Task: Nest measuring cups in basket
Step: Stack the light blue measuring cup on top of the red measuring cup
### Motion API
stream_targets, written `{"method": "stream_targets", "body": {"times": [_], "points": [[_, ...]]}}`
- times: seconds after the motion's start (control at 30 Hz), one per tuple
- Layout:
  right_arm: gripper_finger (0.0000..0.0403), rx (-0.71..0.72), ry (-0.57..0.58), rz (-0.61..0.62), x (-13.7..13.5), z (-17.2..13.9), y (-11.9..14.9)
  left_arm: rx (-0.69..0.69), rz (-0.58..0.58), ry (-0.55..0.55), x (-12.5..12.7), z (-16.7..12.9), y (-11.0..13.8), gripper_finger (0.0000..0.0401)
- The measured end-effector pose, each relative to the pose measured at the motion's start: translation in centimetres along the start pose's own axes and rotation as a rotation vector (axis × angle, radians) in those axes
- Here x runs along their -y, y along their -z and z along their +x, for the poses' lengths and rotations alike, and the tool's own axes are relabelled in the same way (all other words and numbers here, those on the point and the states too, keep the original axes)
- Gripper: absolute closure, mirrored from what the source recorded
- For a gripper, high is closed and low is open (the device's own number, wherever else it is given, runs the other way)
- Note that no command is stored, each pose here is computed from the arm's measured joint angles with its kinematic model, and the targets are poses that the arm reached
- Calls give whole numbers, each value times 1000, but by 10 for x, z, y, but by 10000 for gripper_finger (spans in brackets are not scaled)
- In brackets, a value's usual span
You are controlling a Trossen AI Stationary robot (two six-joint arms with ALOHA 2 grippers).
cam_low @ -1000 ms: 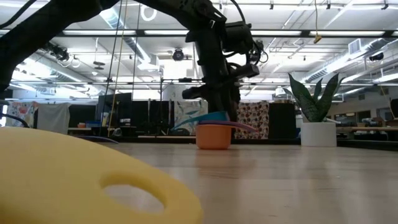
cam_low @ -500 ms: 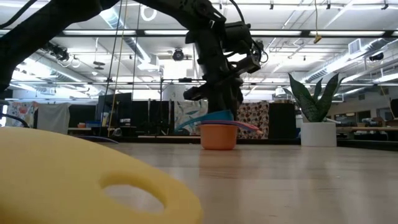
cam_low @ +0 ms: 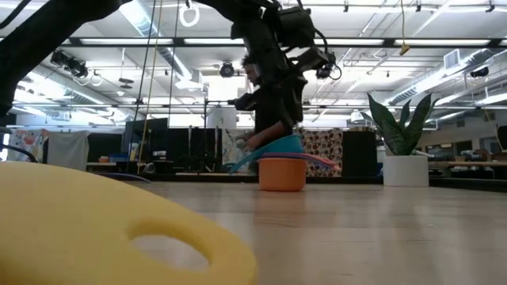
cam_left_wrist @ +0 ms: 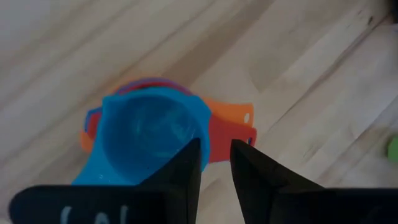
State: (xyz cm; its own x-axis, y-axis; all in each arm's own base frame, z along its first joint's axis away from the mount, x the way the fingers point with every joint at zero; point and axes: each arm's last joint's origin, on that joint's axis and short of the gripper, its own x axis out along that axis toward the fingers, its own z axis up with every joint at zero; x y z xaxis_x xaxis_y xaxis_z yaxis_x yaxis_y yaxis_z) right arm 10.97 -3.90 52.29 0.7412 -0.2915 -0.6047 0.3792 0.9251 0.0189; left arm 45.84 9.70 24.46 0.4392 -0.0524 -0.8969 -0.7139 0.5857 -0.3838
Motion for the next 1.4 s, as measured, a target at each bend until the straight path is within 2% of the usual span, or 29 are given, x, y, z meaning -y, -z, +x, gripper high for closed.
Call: {"method": "stream_targets", "body": {"times": [0.3, 0.47, 0.67, 1.4], "points": [[392, 0, 0, 0, 0, 0, 0, 50, 25, -5, 3, -6, -1, 310], [392, 1, 0, 0, 0, 0, 0, 120, 54, -69, 5, -1, -1, 310], [392, 1, 0, 0, 0, 0, 0, 166, 58, -48, 8, 4, -6, 310], [392, 1, -7, -19, 0, 0, 0, 126, 98, -91, 10, 51, 4, 310]]}}
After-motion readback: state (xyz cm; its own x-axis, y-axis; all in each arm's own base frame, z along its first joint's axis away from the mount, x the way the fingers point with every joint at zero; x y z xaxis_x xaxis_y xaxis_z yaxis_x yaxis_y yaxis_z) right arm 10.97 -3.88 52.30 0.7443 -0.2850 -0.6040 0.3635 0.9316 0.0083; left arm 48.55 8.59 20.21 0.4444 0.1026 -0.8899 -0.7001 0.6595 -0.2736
